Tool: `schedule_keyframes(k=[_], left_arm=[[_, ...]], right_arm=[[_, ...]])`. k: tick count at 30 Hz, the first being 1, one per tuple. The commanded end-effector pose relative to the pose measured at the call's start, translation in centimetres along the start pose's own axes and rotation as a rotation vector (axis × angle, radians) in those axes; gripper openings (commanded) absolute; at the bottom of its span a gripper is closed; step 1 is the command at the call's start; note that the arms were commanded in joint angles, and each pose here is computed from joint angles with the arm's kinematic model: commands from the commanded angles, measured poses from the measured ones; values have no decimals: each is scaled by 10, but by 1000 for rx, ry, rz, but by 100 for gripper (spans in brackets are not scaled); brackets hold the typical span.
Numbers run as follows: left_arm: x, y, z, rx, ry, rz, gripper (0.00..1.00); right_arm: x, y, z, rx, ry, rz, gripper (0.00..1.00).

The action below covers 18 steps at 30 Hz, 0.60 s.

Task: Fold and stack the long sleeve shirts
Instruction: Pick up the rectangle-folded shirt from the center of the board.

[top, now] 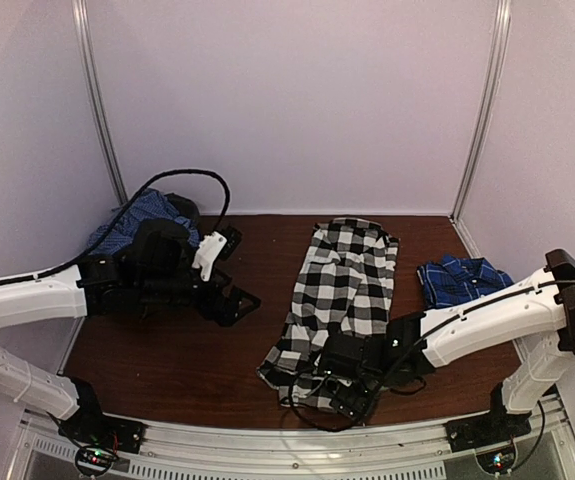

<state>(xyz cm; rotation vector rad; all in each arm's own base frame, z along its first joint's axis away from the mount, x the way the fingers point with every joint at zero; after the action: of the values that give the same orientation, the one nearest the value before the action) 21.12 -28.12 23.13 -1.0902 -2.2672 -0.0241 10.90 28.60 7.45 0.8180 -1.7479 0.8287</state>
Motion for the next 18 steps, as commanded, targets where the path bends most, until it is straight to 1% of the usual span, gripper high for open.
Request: schedule_keyframes(k=[1, 4, 8, 10, 13, 15, 18], left_arm=[[-2, -9, 1, -77, -16, 88, 98], [-5, -11, 15, -116, -5, 129, 98], [-3, -19, 20, -138, -46, 202, 98], [-1, -22, 19, -154, -76, 228, 97], [1, -26, 19, -176, -86, 257, 98], [3, -31, 14, -205, -119, 281, 98], [0, -34, 14, -261, -120, 289, 98]], right_arm=[[-7, 4, 0, 3, 31, -49, 77], [-13, 6, 4, -6, 47, -73, 62], [-18, 7, 13, -27, 65, -86, 36], [-19, 5, 15, -35, 58, -76, 29], [-20, 2, 20, -44, 66, -58, 22], [-18, 2, 23, -49, 55, -65, 14], [-12, 2, 26, -57, 38, -87, 0]])
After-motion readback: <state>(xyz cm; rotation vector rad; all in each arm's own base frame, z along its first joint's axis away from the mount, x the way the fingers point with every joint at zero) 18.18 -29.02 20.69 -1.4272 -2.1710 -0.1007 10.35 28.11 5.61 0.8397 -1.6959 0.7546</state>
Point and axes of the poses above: each gripper's point midway between its finger pads, its own x axis back along the fingers, its own y axis along the line the jaws close on, z = x × y, the point moved 4 cm from there along x, back along the fingers, and after that the axes turned 3 degrees about x, right-handed, at the moved point
